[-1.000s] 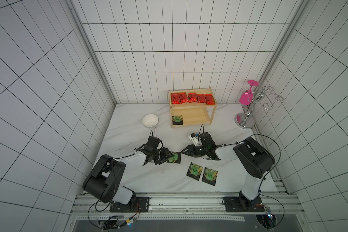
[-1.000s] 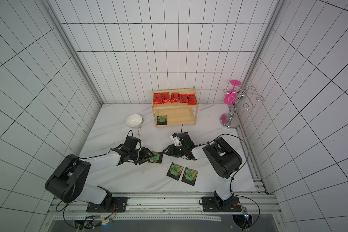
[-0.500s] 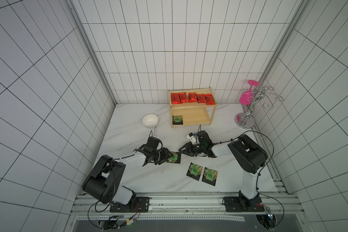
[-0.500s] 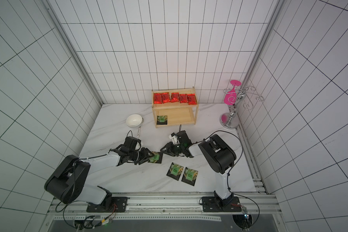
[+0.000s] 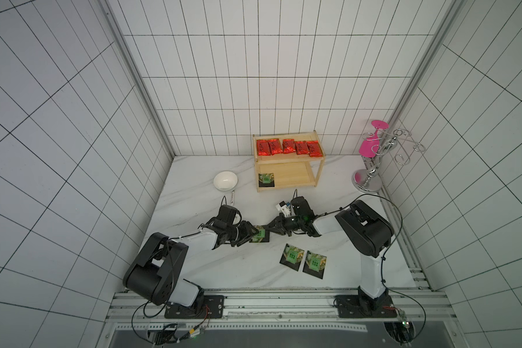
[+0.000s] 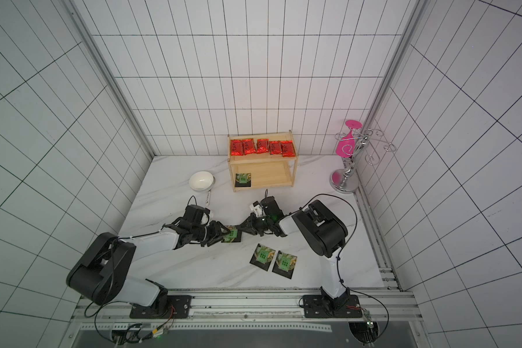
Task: Place the tea bags on the shelf by color
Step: Pick up the tea bag from the center of the board.
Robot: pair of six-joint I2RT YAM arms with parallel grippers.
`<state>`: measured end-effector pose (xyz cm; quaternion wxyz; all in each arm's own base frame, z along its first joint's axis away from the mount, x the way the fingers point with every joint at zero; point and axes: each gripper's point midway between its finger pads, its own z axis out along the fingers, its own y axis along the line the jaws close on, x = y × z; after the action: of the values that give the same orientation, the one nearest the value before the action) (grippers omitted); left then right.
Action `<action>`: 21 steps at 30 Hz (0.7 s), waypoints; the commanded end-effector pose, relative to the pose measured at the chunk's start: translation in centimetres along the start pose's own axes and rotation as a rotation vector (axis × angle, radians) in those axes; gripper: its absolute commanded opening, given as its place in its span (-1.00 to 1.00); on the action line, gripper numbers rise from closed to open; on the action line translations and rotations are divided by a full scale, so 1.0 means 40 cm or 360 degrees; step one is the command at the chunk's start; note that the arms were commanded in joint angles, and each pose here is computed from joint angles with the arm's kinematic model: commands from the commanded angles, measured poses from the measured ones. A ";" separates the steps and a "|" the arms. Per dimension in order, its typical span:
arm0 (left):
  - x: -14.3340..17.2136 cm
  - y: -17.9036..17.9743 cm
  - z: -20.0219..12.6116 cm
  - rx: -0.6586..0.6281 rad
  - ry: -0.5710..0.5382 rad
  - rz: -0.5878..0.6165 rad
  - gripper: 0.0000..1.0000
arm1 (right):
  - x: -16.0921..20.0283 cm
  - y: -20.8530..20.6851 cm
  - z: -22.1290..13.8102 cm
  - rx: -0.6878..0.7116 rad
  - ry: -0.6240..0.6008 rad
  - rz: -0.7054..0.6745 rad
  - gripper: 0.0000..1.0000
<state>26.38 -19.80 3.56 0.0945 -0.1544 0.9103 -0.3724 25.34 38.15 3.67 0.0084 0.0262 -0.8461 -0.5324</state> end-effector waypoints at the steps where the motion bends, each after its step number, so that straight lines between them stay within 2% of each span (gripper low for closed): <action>1: -0.019 0.012 -0.033 -0.0018 -0.0014 -0.0024 0.12 | -0.023 0.046 -0.005 -0.0046 -0.0047 -0.0068 -0.98; 6: -0.076 -0.076 -0.131 0.0245 -0.0076 -0.0038 0.26 | -0.066 0.135 -0.089 -0.0256 -0.0213 -0.0140 -1.00; 11: -0.084 -0.170 -0.179 0.0579 -0.0021 -0.0027 0.36 | -0.095 0.213 -0.177 -0.0462 -0.0335 -0.0154 -1.00; 17: -0.081 -0.249 -0.210 0.0863 0.0010 0.0012 0.45 | -0.117 0.273 -0.204 -0.0608 -0.0393 -0.0130 -1.00; 21: -0.073 -0.279 -0.214 0.0907 0.0015 0.0050 0.44 | -0.123 0.292 -0.192 -0.0661 -0.0394 -0.0109 -1.00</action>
<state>29.13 -19.82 15.67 0.1273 -0.1355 0.7918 -0.5817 30.08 36.02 16.61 -0.1067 -0.0090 -0.7307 -0.6743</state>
